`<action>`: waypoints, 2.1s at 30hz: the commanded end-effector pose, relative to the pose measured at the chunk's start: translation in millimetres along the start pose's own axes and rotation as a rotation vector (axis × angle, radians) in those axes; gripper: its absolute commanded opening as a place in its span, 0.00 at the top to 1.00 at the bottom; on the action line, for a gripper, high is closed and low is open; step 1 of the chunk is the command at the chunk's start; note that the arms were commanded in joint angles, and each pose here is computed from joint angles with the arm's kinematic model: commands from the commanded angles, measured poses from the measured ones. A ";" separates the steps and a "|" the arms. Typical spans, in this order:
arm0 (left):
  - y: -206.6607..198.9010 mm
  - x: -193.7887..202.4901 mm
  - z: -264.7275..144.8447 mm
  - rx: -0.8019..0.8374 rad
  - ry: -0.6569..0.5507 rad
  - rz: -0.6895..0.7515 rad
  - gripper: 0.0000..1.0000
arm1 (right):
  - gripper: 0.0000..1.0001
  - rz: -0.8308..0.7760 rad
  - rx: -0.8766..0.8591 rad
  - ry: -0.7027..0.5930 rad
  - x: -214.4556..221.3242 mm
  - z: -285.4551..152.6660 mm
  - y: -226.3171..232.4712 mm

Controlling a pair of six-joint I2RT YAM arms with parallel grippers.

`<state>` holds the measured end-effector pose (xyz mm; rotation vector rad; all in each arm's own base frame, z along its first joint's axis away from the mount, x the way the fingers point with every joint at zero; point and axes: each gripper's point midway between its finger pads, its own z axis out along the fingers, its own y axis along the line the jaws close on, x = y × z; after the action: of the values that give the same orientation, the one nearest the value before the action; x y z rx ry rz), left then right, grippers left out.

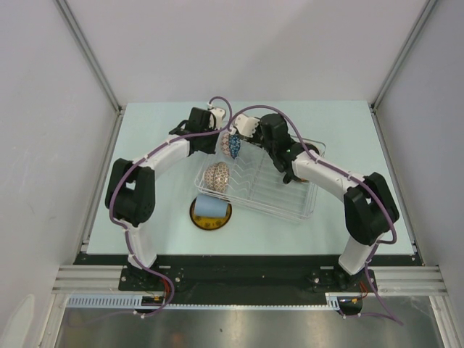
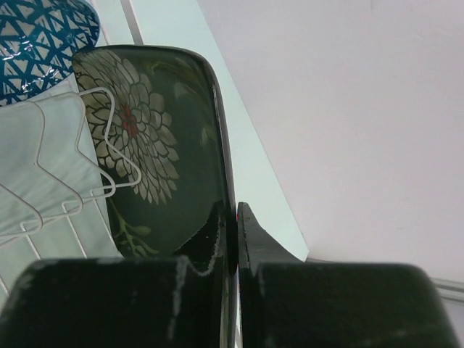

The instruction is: Load the mixed dishes into the dish rack

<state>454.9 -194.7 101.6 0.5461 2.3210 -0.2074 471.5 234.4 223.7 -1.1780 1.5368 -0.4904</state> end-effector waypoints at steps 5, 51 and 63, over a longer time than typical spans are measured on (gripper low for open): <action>-11.8 18.3 -4.7 0.070 0.055 0.019 0.89 | 1.00 0.143 0.174 -0.016 5.2 -20.7 -75.9; -16.5 28.1 -6.6 0.089 0.075 -0.006 0.89 | 1.00 0.206 0.241 0.275 29.3 7.7 -85.5; -15.9 32.5 -8.1 0.086 0.074 0.004 0.89 | 1.00 0.207 0.246 0.337 20.5 7.8 -71.0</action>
<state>459.6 -199.8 101.9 0.4831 2.2861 -0.2880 493.3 221.2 230.3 -1.0603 1.7967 -0.5964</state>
